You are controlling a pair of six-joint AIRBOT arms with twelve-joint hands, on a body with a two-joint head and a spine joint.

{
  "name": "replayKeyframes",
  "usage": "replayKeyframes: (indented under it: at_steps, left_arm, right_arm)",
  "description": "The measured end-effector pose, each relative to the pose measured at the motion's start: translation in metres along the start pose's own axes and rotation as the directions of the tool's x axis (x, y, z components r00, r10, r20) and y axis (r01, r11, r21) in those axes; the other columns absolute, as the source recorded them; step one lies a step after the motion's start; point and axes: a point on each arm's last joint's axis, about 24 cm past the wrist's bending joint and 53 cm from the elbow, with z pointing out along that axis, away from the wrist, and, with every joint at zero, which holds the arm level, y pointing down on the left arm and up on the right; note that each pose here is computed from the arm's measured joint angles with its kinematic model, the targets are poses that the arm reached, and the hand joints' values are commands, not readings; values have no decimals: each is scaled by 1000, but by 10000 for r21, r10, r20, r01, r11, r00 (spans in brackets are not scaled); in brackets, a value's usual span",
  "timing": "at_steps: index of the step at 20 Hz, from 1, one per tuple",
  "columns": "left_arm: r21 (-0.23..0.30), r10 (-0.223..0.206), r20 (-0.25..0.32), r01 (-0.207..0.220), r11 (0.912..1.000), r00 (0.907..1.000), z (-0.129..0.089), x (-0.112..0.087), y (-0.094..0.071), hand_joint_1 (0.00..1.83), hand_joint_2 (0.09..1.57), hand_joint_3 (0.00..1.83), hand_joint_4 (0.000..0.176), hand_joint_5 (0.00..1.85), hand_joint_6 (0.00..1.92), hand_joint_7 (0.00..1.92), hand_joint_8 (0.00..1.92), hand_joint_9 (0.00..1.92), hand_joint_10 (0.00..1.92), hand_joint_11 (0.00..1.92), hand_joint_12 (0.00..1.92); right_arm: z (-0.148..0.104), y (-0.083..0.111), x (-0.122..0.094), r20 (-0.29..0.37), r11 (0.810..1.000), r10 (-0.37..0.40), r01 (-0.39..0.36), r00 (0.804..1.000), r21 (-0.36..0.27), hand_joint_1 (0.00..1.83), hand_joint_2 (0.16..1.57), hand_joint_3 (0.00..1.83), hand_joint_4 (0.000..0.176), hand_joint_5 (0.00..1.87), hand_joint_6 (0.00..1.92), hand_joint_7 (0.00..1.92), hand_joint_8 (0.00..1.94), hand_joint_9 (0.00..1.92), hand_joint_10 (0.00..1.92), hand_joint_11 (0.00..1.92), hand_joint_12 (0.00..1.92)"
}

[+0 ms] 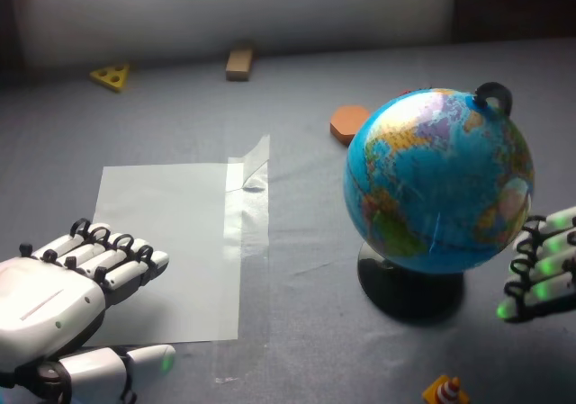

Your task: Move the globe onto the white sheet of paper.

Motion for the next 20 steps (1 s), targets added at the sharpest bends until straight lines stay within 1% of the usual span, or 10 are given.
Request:
replayKeyframes:
  at_steps: [1,3,6,7,8,10,12,14,17,20]
  left_arm:
    - [-18,-15,-24,15,10000,10000,0,1,0,0,1208,0,0,113,0,87,1,80,1,9,64]
    - [-14,-17,-33,17,10000,10000,0,1,0,0,1206,0,0,115,0,89,0,82,1,0,104]
    - [-84,-112,-177,110,9999,9998,0,4,1,0,1205,0,0,116,1,90,1,83,1,0,108]
    - [-93,-121,-218,119,9999,9997,0,5,1,0,1205,0,0,116,1,90,1,84,1,0,109]
    - [-79,-161,-235,159,9998,9996,1,5,0,0,1206,0,0,121,3,91,1,84,1,0,111]
    - [-11,-149,-175,149,9999,9997,1,4,-2,0,1207,0,0,121,2,92,1,86,2,0,114]
    - [-52,-179,-206,178,9998,9996,1,4,-1,0,1208,0,0,121,2,93,1,87,2,0,117]
    - [-54,-148,-242,147,9999,9996,1,5,-1,0,1207,0,0,126,2,94,1,88,1,0,137]
    - [-109,-135,-220,132,9999,9997,1,2,1,0,1207,0,0,124,1,88,0,83,0,0,104]
    - [-71,-150,-167,149,9999,9997,2,0,-1,0,1207,0,0,119,0,86,0,86,1,0,99]
  right_arm:
    - [-1,-7,-6,111,9999,25,-23,9999,-153,0,1132,0,0,186,7,182,4,160,5,0,261]
    - [-2,-19,-14,327,9967,-699,711,9970,-381,0,1131,0,0,192,10,188,6,145,0,0,260]
    - [-5,-15,-32,1318,9825,-1112,1289,9850,-1343,0,1128,0,0,206,13,194,7,146,1,0,253]
    - [-5,-13,-38,1599,9774,-1229,1474,9795,-1518,0,1128,0,0,205,13,194,6,146,1,0,251]
    - [-2,-12,-41,1678,9745,-1216,1498,9783,-1669,0,1127,0,0,205,10,195,4,145,1,0,234]
    - [9,-12,-37,1511,9747,-1003,1276,9834,-1836,0,1127,0,0,207,10,210,9,143,0,0,228]
    - [20,-13,-27,1207,9727,-1194,1404,9855,-1846,0,1127,0,0,208,10,218,12,146,1,0,229]
    - [32,-19,-29,1345,9758,-1139,1362,9844,-1710,0,1131,0,0,201,4,223,7,168,9,0,262]
    - [42,-17,-29,1362,9747,-1221,1446,9831,-1702,0,1132,0,0,198,2,215,2,170,7,0,287]
    - [42,-15,-40,1742,9777,-765,1081,9817,-1802,0,1130,0,0,204,4,227,4,168,5,0,319]
